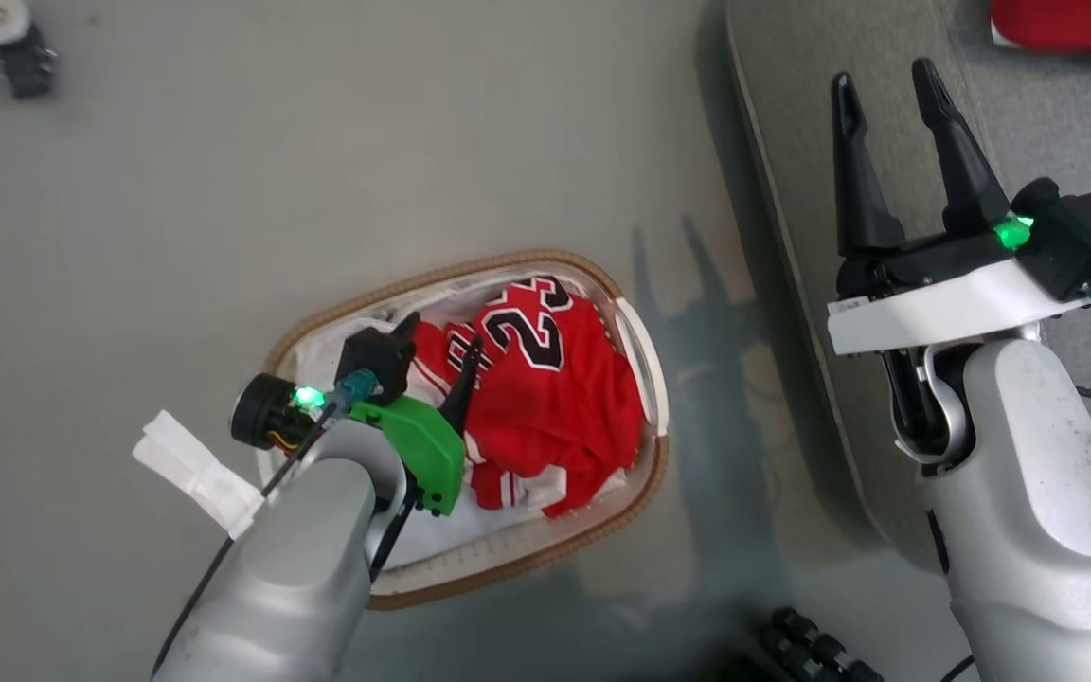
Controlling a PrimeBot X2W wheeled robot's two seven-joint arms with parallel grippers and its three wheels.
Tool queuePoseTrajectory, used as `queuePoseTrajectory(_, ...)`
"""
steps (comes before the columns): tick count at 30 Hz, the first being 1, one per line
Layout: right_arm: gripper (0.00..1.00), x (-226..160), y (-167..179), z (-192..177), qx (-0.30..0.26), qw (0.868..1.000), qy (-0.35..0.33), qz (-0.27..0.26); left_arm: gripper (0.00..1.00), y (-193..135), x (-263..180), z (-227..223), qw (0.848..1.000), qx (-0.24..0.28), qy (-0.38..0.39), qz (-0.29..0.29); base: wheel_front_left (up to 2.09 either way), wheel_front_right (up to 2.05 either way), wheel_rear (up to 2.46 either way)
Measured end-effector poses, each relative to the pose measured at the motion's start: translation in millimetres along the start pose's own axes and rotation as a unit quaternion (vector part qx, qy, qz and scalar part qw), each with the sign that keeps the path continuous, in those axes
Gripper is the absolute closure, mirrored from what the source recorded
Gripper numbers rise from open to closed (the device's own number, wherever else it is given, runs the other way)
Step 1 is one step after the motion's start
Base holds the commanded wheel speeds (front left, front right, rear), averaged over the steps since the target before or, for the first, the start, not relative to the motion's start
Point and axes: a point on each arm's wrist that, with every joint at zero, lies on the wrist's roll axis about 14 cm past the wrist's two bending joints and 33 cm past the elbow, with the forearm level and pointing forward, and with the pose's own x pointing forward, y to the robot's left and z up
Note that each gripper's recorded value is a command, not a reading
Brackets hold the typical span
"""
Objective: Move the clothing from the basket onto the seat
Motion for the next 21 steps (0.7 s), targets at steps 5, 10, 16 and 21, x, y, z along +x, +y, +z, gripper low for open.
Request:
queuePoseTrajectory(5,0.00,4,-12,-19,0.000,1.000,0.016,-0.010,0.00,-2,26,-34,0.999,-0.012,0.043,-0.026,0.00,0.00,0.00)
queuePoseTrajectory(10,0.00,5,-23,-37,-0.008,0.999,0.032,-0.019,0.00,-6,47,-60,0.996,-0.022,0.072,-0.051,0.00,0.00,0.00)
queuePoseTrajectory(16,0.00,-3,-42,-64,-0.025,0.997,0.066,-0.042,0.00,-22,62,-93,0.989,-0.044,0.112,-0.082,0.00,0.00,0.00)
queuePoseTrajectory(21,0.00,-9,-52,-78,-0.035,0.994,0.085,-0.053,0.00,-29,67,-109,0.984,-0.049,0.141,-0.101,0.00,0.00,0.00)
